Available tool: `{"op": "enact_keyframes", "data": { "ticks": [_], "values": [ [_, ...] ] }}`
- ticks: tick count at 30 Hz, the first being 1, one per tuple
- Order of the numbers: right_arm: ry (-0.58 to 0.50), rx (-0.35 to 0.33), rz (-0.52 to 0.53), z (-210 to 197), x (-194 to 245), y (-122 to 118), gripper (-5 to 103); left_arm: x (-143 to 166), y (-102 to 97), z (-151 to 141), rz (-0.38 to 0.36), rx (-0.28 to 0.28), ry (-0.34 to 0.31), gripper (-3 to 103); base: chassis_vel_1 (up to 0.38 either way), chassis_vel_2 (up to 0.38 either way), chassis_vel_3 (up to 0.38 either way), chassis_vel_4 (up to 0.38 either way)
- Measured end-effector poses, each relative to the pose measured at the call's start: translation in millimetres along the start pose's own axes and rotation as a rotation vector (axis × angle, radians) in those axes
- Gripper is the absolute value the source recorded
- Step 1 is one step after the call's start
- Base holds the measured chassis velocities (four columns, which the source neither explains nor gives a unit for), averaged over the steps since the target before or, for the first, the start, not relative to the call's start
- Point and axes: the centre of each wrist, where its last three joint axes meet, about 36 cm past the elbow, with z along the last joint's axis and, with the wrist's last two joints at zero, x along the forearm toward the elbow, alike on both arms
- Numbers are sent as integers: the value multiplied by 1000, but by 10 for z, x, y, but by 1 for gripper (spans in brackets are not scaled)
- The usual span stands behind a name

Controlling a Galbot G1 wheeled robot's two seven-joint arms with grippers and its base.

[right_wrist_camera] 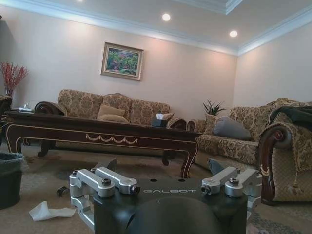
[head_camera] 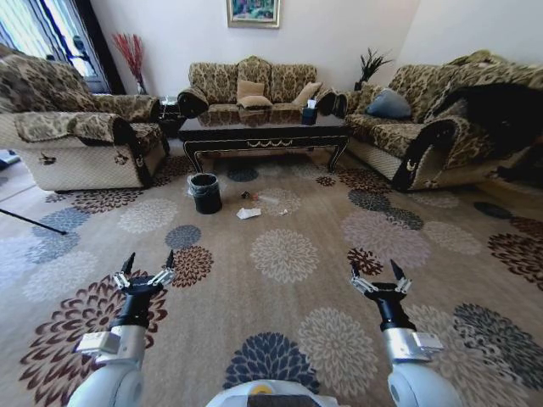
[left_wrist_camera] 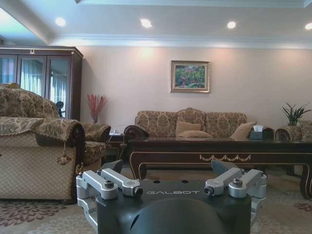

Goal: Move to the front of the table and pick up the trash from the floor, then place it into the trash bin.

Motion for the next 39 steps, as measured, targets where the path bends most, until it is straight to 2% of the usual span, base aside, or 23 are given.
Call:
{"op": "enact_keyframes", "data": {
  "ticks": [4, 8, 10, 14, 17, 20, 26, 39],
  "values": [
    [2, -1, 1, 12, 3, 5, 100, 1, -4, 35, 0, 5, -12, 100, 0, 0, 0, 0],
    [-3, -11, 46, 25, 9, 32, 100, 6, 1, 92, -8, -9, -14, 100, 0, 0, 0, 0],
    [-20, -44, 106, 43, 10, 56, 100, 8, 15, 148, -22, -24, -2, 100, 0, 0, 0, 0],
    [-36, -51, 119, 62, 9, 43, 100, 12, 29, 220, -35, -43, 17, 100, 0, 0, 0, 0],
    [-55, -49, 104, 79, 7, 16, 100, 18, 24, 260, -38, -50, 26, 100, 0, 0, 0, 0],
    [-94, -55, 14, 138, 16, -40, 100, 30, 17, 310, -42, -58, 32, 100, 0, 0, 0, 0],
    [-129, -29, -75, 236, 44, -61, 100, 55, 40, 337, -43, -62, 30, 100, 0, 0, 0, 0],
    [-142, -23, -106, 325, 65, -45, 100, 79, 43, 369, -45, -57, 33, 100, -62, 68, 58, -64]
  ]
}}
